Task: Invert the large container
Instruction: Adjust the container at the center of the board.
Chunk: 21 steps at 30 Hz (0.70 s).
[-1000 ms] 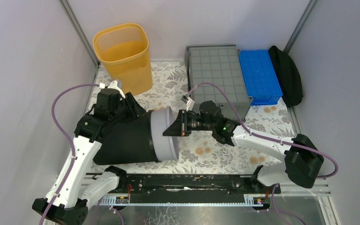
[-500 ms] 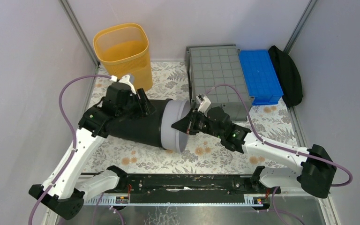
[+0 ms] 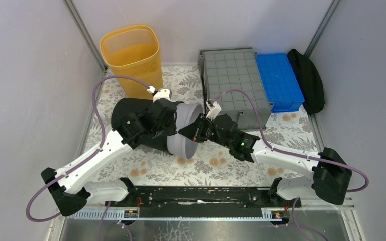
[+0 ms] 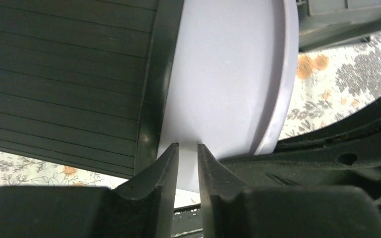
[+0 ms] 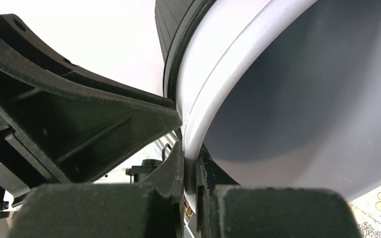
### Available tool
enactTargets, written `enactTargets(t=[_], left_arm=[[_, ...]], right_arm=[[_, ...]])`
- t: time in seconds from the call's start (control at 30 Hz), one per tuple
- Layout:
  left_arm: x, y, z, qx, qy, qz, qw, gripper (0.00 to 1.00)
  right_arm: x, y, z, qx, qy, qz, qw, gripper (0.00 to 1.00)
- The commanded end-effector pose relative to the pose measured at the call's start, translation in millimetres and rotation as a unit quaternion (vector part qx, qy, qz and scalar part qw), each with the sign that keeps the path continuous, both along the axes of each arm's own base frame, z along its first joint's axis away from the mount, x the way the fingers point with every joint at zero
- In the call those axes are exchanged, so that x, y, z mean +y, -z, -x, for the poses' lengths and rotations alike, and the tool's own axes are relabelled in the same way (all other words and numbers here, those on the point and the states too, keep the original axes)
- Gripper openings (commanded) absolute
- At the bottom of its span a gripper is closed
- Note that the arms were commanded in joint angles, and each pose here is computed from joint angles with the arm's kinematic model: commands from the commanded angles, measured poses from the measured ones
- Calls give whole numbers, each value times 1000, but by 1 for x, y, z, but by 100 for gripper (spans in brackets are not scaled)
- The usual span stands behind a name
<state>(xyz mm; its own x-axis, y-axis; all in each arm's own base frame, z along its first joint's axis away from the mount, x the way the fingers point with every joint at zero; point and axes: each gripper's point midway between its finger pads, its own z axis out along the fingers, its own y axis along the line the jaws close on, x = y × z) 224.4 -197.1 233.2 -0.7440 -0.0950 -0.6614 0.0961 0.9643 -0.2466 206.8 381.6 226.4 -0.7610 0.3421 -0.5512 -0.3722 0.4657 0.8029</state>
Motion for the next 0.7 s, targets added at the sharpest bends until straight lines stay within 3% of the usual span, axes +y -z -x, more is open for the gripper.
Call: enactTargets(t=[0.0,0.13,0.23,0.3,0.47,0.67], left_arm=[[27,4,-9,-31,-54,-64,996,25],[36,-1,-12,-49,-66,-79,994,25],[39,-5,-13,-56,-67,-88,992,42],[43,-5,-14,-60,-71,-103,990,46],[51,5,-15,-56,-82,-143,985,44],[52,-2,-12,-69,-86,-141,984,48]], right_arm=[[9,-60,0,-37,-4,-77,996,0],[9,-63,5,-30,-15,-83,996,0],[10,-63,6,-26,-18,-85,996,0],[9,-65,8,-26,-19,-88,996,0],[9,-72,11,-29,-26,-97,995,0],[8,-66,12,-25,-25,-93,995,0]])
